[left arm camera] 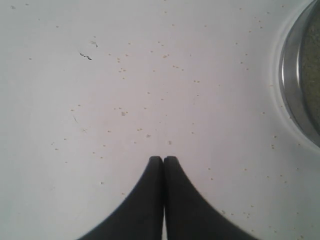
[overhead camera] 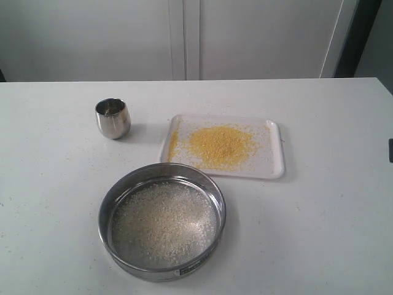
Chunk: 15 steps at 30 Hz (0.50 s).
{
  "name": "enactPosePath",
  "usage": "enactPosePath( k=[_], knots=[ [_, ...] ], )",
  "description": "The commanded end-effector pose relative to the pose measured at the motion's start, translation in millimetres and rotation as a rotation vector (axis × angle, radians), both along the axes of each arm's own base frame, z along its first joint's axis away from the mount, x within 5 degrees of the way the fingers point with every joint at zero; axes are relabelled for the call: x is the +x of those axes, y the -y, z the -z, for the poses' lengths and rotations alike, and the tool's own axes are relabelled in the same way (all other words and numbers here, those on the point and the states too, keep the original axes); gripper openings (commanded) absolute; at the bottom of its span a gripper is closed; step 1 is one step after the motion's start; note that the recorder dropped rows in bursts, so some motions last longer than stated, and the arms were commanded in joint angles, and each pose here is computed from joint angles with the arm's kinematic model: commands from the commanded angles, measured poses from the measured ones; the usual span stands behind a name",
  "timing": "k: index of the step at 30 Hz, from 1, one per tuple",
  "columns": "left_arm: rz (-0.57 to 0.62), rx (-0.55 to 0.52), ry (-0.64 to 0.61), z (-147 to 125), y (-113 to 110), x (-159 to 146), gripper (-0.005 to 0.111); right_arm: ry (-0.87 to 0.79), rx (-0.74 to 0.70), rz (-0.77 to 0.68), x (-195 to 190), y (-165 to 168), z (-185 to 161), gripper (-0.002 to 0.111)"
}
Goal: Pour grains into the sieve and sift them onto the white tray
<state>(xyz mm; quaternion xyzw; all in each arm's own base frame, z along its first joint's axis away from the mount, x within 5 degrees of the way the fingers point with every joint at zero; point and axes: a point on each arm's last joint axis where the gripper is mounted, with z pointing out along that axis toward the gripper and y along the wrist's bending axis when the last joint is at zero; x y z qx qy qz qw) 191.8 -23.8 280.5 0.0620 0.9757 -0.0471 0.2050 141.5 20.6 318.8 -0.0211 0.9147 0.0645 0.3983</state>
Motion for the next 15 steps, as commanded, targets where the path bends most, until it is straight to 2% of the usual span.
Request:
enactPosePath(
  k=[1, 6, 15],
  knots=[
    [0.000, -0.009, -0.007, 0, 0, -3, 0.000, 0.098, -0.007, 0.014, -13, 4, 2, 0.000],
    [0.000, -0.009, -0.007, 0, 0, -3, 0.000, 0.220, -0.003, 0.021, -29, 7, 8, 0.000],
    [0.000, -0.009, -0.007, 0, 0, -3, 0.000, 0.338, -0.021, 0.026, -40, 10, 19, 0.000]
  ],
)
